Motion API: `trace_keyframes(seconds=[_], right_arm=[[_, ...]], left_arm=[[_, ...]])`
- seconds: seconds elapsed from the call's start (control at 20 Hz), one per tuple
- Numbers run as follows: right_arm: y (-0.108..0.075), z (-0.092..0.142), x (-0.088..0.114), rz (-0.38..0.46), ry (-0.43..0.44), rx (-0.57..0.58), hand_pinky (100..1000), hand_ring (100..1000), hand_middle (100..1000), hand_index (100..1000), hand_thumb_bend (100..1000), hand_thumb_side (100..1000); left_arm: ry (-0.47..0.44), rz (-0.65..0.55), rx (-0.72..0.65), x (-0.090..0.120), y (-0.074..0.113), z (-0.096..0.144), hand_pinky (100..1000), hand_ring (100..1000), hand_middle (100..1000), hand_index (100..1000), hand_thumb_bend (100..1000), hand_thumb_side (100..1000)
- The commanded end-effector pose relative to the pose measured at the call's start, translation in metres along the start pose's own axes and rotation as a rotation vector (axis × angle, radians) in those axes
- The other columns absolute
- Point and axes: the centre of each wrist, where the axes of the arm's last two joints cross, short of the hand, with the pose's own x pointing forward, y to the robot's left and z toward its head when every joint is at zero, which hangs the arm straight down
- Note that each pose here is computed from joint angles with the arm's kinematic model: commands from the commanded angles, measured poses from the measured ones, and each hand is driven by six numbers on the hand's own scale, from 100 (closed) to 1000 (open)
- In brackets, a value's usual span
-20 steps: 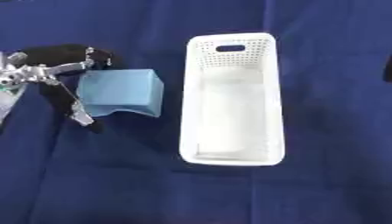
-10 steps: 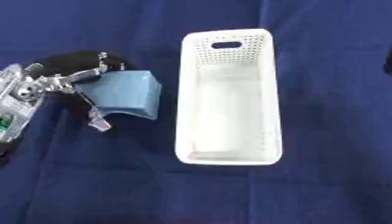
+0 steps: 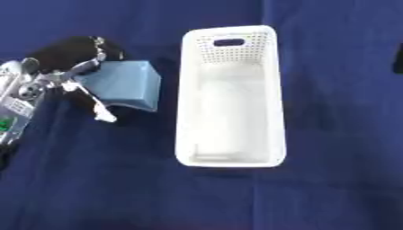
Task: Pick up objects on the table and place them in the box.
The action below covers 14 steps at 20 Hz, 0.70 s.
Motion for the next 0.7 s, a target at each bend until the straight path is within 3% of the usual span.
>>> trace_keyframes(seconds=[0.05, 0.15, 0.35, 0.7], right_arm=[[-0.002, -0.004, 0.004, 0.038, -0.02, 0.063, 603, 696, 812, 877, 100, 797], [-0.002, -0.005, 0.004, 0.037, -0.017, 0.067, 602, 696, 812, 878, 100, 797], [-0.002, -0.005, 0.004, 0.037, -0.011, 0.072, 601, 695, 810, 879, 100, 795], [-0.001, -0.003, 0.004, 0.039, 0.003, 0.072, 599, 693, 808, 880, 100, 794]], left_arm=[[0.024, -0.149, 0.134, -0.005, 0.011, -0.001, 100, 100, 100, 259, 417, 100], [0.029, -0.175, 0.183, -0.006, 0.006, 0.0, 100, 100, 100, 190, 433, 100], [0.033, -0.194, 0.206, -0.01, -0.002, 0.001, 100, 100, 100, 139, 594, 100], [0.067, -0.307, 0.302, -0.026, 0.02, 0.004, 100, 100, 100, 143, 550, 100]])
